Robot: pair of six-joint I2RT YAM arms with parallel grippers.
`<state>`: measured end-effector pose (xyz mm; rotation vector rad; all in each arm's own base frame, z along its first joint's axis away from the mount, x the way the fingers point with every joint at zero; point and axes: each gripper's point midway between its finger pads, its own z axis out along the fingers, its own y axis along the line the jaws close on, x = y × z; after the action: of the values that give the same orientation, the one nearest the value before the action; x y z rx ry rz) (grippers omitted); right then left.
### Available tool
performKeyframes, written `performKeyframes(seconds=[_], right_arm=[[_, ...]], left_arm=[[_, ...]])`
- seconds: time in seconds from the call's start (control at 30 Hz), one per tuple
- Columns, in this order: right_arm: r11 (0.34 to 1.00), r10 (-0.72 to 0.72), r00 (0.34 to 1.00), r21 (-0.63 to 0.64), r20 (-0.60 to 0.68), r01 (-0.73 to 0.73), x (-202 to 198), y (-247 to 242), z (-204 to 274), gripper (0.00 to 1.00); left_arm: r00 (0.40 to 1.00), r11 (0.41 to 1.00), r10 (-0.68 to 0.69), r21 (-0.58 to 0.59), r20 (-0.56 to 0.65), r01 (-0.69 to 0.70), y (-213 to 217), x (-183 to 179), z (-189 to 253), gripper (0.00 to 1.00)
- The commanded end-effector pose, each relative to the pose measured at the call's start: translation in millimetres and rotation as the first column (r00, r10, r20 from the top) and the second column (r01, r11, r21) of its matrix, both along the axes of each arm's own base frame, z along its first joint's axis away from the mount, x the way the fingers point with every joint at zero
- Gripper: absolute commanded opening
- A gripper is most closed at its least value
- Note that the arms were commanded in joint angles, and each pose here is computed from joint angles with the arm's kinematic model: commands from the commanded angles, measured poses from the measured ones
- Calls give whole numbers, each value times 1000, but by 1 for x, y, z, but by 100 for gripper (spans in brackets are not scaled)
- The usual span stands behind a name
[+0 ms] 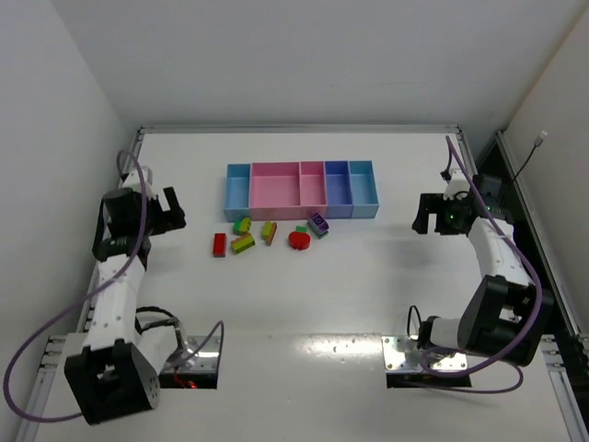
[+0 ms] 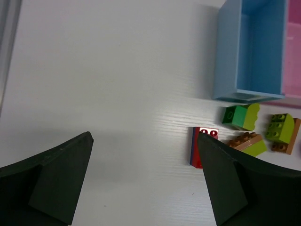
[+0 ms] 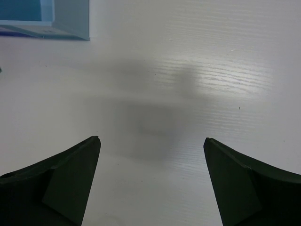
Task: Sort the legos into containers by color
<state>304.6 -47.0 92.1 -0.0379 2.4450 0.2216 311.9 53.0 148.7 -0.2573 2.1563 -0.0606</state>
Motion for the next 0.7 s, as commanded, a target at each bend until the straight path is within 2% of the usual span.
performKeyframes(seconds=[0.0, 0.03, 0.13, 0.17, 0.33, 0.53, 0.67], right_arm=[[1000, 10, 999, -15, 47, -9, 11, -3, 13, 94], [1000, 10, 999, -15, 47, -9, 10, -3, 11, 94], [1000, 19, 999, -15, 47, -18, 11, 0, 11, 94], [1000, 19, 999, -15, 47, -18, 13, -1, 9, 94], [1000, 23, 999, 13, 31, -24, 13, 3, 4, 94], [1000, 23, 999, 14, 29, -24, 14, 3, 2, 94], [1000, 23, 999, 14, 29, -24, 16, 2, 0, 94]], left_arm=[[995, 999, -28, 23, 100, 25, -11, -6, 29, 100], [997, 998, -60, 15, 52, 60, -24, -13, 19, 100], [997, 997, -81, 20, 19, 81, -32, -14, 19, 100], [996, 997, -80, 15, -47, 81, -34, -17, 6, 100], [981, 997, -67, 18, -181, 71, -41, -10, -6, 100], [923, 969, -228, 21, -310, 247, -98, -11, -31, 100], [891, 945, -299, 26, -341, 327, -126, -17, -43, 85]])
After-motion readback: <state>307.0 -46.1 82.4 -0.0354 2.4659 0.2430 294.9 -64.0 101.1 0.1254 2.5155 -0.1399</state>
